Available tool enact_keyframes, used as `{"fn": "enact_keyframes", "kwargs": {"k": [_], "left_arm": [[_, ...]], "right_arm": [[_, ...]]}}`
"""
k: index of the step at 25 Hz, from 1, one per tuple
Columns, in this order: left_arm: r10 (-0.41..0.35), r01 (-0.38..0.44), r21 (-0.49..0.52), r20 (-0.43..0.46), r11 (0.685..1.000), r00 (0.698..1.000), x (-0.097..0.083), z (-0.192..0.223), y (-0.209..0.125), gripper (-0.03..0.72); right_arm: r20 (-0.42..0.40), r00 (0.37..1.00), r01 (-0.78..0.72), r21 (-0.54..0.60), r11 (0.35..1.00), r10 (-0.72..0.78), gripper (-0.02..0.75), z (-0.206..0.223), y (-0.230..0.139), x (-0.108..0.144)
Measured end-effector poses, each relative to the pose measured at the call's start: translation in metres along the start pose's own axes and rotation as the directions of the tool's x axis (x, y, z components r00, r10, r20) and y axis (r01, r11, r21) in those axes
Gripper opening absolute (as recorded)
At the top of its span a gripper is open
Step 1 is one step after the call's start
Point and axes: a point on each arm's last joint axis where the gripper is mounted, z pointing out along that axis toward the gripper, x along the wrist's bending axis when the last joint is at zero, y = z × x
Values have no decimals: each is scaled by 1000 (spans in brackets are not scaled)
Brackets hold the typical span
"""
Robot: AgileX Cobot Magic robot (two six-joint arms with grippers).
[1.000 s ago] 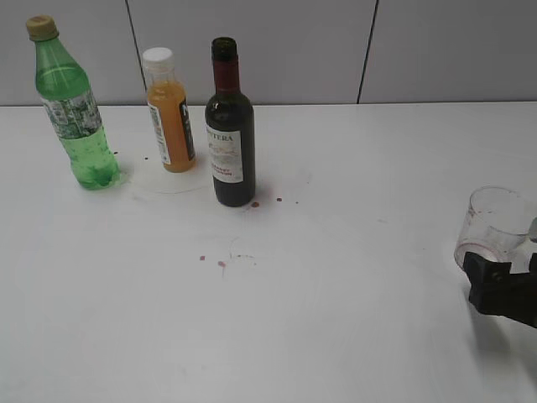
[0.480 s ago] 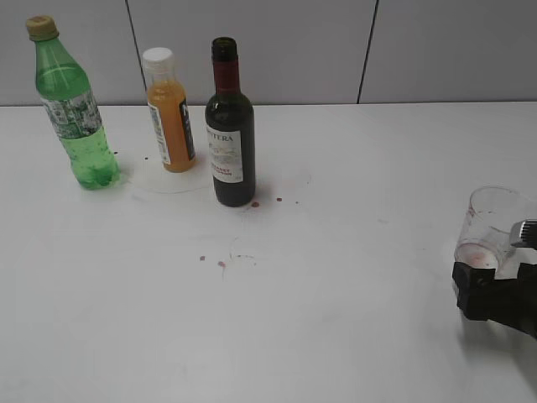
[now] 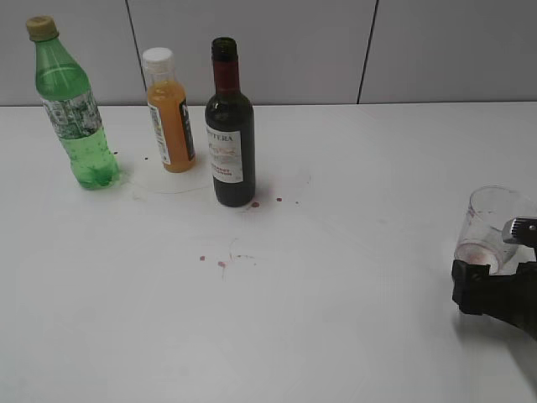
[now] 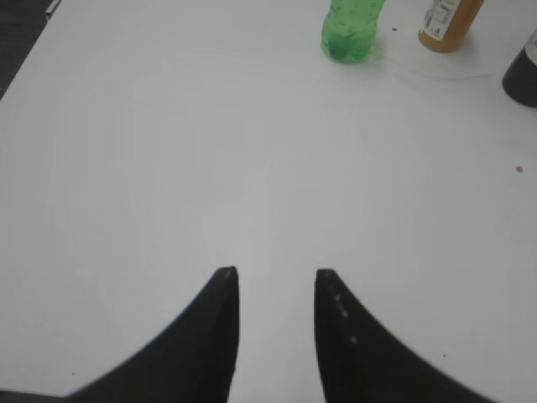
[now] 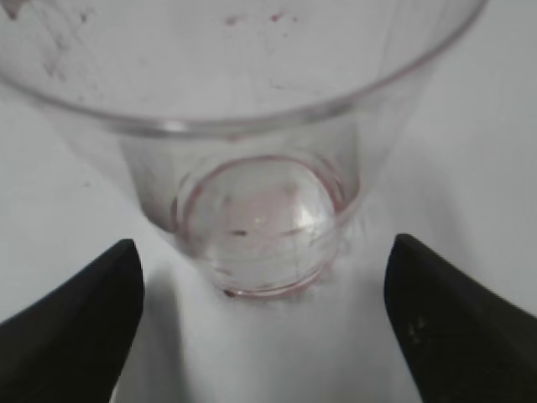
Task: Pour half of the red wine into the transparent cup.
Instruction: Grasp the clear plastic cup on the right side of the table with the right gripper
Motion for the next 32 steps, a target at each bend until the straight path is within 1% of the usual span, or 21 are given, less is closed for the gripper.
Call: {"fn": "enact_keyframes", "kwargs": {"k": [6,12,18,25,32], "left_arm": [[0,0,0,0,1000,1000,0,0,0,239],[0,0,0,0,1000,1000,0,0,0,239],[0,0,0,0,1000,1000,0,0,0,239],[0,0,0,0,1000,1000,0,0,0,239],[0,0,0,0,1000,1000,0,0,0,239]], "right_arm": [[-1,1000,-1,-18,1000,1,689,11,2,3],[18,1000,-3,-44,999,4,688,23,2,0],[24,1000,-7,-50,999,8,687,24,3,-3],[-9,1000,10,-82,997,-11,678,35,3,2],[-11,1000,17,-97,995,-18,669,39,2,2]]}}
